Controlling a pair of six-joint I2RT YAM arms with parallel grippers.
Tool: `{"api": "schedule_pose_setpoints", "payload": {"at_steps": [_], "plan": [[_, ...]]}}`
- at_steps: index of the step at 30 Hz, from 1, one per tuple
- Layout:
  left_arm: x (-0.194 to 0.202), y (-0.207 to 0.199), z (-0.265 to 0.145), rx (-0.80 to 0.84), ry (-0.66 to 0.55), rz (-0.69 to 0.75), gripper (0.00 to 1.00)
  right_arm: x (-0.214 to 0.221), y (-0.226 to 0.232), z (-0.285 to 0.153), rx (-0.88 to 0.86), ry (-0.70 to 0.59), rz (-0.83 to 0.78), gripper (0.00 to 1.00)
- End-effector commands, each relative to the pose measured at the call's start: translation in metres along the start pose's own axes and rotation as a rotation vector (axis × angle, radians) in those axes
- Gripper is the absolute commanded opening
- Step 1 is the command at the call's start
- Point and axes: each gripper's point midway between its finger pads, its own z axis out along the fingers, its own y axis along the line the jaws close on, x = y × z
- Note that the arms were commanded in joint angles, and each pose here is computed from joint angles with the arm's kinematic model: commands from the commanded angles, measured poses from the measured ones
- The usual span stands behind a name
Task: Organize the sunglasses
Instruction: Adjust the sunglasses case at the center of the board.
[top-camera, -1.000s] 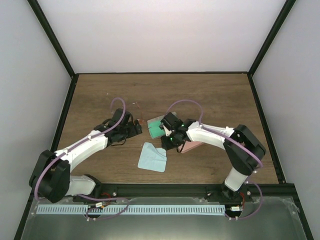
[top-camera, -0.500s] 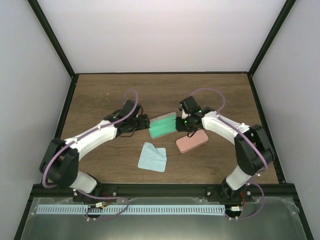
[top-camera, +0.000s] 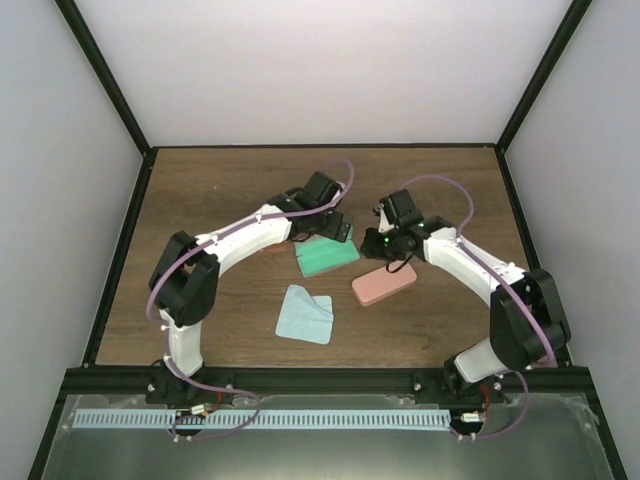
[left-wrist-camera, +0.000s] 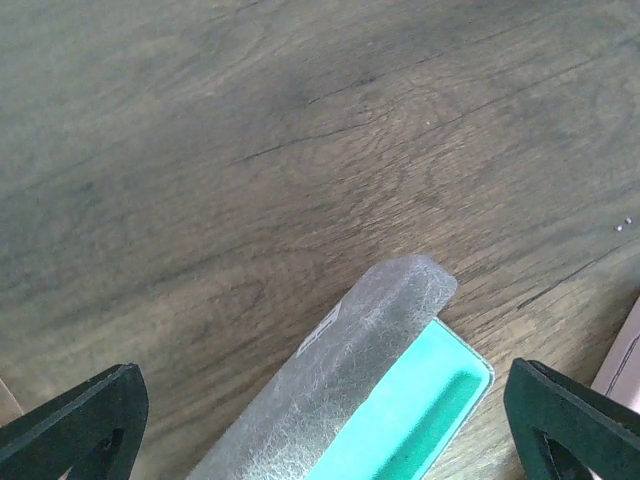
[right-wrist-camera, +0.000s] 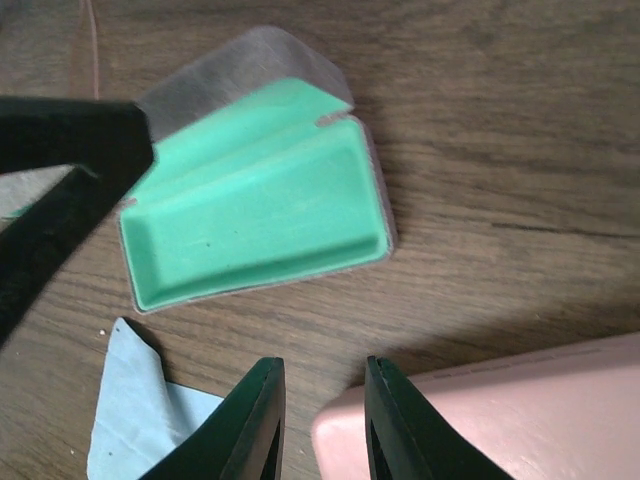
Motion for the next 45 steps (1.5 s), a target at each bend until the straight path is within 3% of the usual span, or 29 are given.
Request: {"api": "schedule_pose_setpoints", "payload": {"at_steps": [1, 6, 13, 19, 25, 28, 33, 39, 45], "plan": [[-0.009, -0.006, 0.0, 0.011, 0.005, 0.312, 1.0, 0.003, -0.007, -0.009, -0.016, -0.004, 0.03, 0.24], [-0.002, 0.008, 0.021, -0.067, 0.107, 0.45, 1.0, 0.009, -0.011, -0.009, -0.019, 0.011, 0.036, 0.24], [0.012, -0.002, 0.038, 0.023, 0.205, 0.524, 0.95, 0.009, -0.014, -0.006, -0.021, 0.02, 0.039, 0.24], [0.019, 0.003, 0.044, 0.004, 0.223, 0.486, 0.61, 0.011, -0.016, -0.003, -0.024, 0.025, 0.045, 0.24], [0.025, 0.006, 0.048, -0.012, 0.23, 0.41, 0.41, 0.01, -0.016, -0.003, -0.027, 0.022, 0.047, 0.24], [0.023, 0.011, 0.05, -0.021, 0.223, 0.29, 0.36, 0.01, -0.017, -0.004, -0.023, 0.017, 0.047, 0.24], [0.023, 0.007, 0.053, 0.128, 0.246, 0.012, 0.36, 0.012, -0.018, -0.005, -0.021, 0.012, 0.048, 0.24], [0.029, -0.006, 0.064, 0.367, 0.283, -0.417, 0.36, 0.015, -0.019, -0.008, -0.02, 0.01, 0.051, 0.24], [0.02, -0.015, 0.071, 0.467, 0.248, -0.658, 0.35, 0.019, -0.02, -0.01, -0.022, 0.011, 0.057, 0.24]]}}
